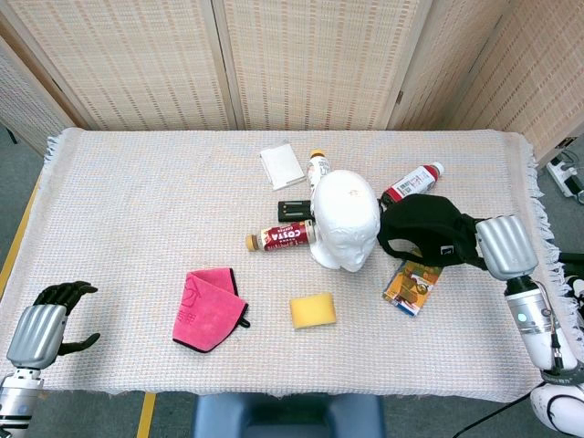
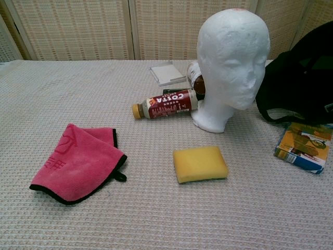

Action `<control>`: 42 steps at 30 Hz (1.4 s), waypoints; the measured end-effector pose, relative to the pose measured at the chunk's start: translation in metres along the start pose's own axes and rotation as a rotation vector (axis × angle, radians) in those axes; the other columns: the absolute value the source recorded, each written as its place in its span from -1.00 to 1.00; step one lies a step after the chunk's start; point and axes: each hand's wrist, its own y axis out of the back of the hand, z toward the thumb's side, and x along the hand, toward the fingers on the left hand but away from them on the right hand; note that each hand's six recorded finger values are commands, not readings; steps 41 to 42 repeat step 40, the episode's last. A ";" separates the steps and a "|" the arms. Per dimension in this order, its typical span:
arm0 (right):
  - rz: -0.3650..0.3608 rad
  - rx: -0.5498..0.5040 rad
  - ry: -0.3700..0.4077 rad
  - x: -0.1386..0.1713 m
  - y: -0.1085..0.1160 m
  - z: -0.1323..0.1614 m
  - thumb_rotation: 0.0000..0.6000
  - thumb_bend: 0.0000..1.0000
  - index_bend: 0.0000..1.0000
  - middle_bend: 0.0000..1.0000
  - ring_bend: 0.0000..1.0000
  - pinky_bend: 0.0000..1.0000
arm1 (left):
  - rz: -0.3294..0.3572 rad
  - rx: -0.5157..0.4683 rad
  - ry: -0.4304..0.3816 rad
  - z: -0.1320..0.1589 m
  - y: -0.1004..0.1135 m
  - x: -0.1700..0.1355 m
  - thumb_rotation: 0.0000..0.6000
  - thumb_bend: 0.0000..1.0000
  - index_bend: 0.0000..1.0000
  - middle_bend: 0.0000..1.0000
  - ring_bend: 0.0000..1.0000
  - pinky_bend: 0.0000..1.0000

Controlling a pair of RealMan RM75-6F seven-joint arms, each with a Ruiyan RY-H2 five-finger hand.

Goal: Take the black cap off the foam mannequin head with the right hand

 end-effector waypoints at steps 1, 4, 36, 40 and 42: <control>0.009 0.011 0.002 -0.002 -0.006 0.000 1.00 0.16 0.71 0.44 0.87 1.00 | 0.001 0.000 -0.001 0.000 0.000 0.000 1.00 -0.77 -0.36 -0.42 -0.52 -0.54; 0.031 0.033 0.009 -0.008 -0.025 0.003 1.00 0.13 0.64 0.43 0.77 1.00 | 0.002 0.000 0.006 -0.001 0.001 -0.001 1.00 -0.77 -0.36 -0.42 -0.52 -0.54; 0.071 0.063 -0.132 0.105 -0.003 0.000 1.00 -0.72 -0.61 -0.41 -0.46 -0.19 | 0.007 0.017 0.019 -0.007 -0.001 -0.005 1.00 -0.77 -0.38 -0.42 -0.52 -0.55; 0.066 0.054 -0.171 0.136 0.000 -0.004 1.00 -0.71 -0.57 -0.40 -0.46 -0.18 | 0.019 0.042 0.034 -0.009 0.000 -0.007 1.00 -0.77 -0.38 -0.42 -0.52 -0.55; 0.066 0.054 -0.171 0.136 0.000 -0.004 1.00 -0.71 -0.57 -0.40 -0.46 -0.18 | 0.019 0.042 0.034 -0.009 0.000 -0.007 1.00 -0.77 -0.38 -0.42 -0.52 -0.55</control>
